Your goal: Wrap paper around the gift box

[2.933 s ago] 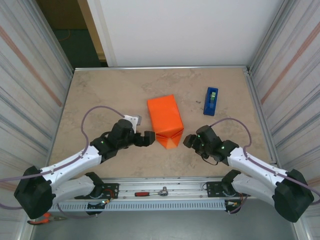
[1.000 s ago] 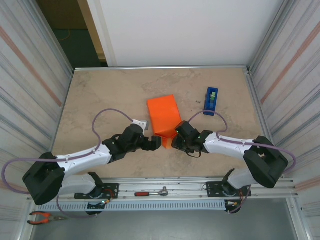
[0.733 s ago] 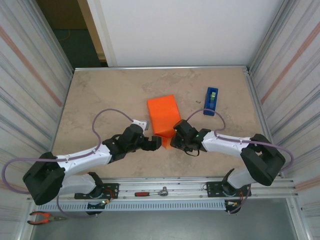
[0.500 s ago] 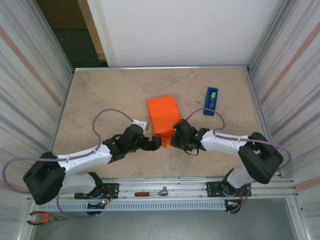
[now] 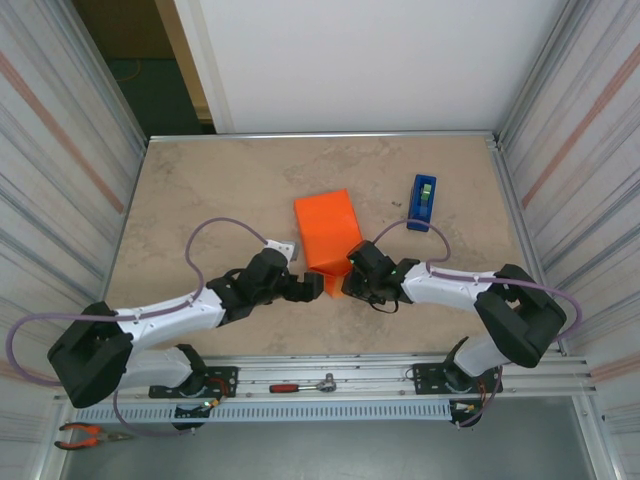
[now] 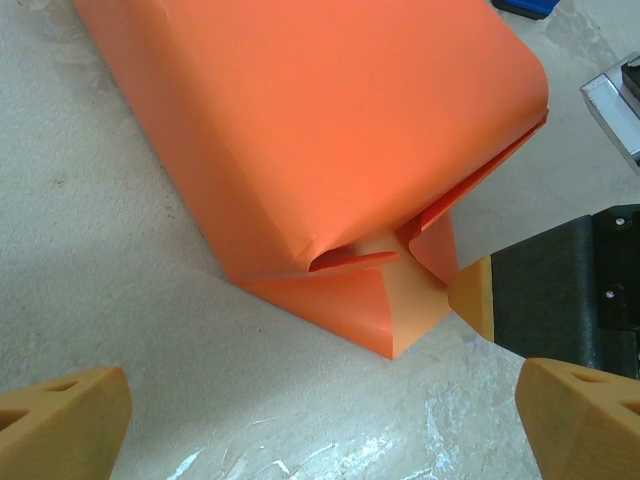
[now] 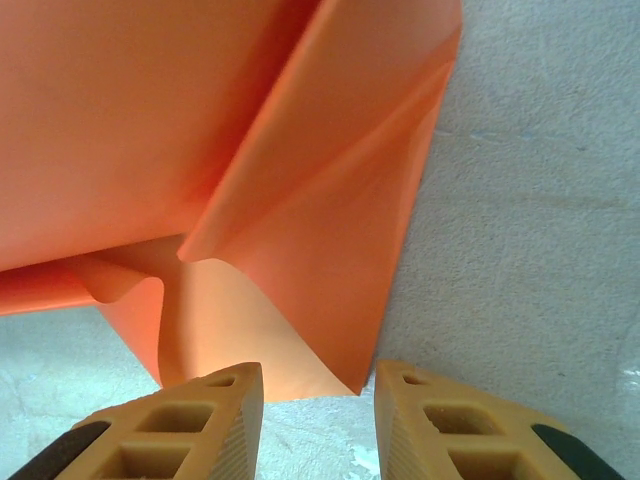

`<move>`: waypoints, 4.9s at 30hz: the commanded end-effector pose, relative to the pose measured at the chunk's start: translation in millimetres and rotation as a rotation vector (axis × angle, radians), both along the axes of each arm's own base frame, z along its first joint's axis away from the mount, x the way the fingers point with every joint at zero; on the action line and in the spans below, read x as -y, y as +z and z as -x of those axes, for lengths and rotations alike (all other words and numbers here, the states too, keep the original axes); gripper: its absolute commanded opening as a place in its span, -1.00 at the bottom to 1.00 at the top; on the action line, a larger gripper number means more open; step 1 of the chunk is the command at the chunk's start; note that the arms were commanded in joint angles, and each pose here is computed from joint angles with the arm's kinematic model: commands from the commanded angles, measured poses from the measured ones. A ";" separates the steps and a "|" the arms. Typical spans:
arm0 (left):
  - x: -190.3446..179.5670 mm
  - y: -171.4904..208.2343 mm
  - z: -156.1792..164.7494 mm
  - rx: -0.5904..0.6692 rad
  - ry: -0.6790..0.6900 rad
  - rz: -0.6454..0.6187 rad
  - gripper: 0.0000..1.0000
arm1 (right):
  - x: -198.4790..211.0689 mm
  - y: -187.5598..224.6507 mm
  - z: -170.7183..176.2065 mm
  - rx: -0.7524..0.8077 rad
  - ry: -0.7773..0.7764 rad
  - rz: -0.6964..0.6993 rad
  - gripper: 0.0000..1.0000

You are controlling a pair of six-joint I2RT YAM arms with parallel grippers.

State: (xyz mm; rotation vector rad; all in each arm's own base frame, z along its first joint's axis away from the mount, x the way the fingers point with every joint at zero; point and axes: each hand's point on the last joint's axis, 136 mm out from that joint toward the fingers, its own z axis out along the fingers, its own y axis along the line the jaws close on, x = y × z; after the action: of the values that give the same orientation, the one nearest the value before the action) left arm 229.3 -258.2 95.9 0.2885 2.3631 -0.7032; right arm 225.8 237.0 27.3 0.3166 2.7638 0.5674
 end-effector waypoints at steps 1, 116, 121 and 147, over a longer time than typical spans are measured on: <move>2.3 -1.5 1.0 0.001 0.001 0.001 0.98 | 4.3 -9.8 1.1 -0.010 -0.021 0.025 -0.35; 65.6 -33.1 -21.1 0.106 -0.160 -0.173 -0.56 | 11.5 13.3 2.0 0.203 -0.036 -0.212 -1.00; 66.4 -31.6 -22.5 0.108 -0.161 -0.173 -0.56 | -1.2 7.7 -8.5 0.223 -0.040 -0.219 -1.00; 39.1 28.2 -18.6 0.235 -0.198 -0.173 0.07 | -18.5 26.9 -66.9 0.292 -0.027 -0.234 -1.00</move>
State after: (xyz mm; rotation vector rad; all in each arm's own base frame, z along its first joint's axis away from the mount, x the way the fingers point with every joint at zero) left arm 243.2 -315.8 120.4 0.6291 2.2040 -0.5966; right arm 289.6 254.3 53.7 0.3370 2.4028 0.8710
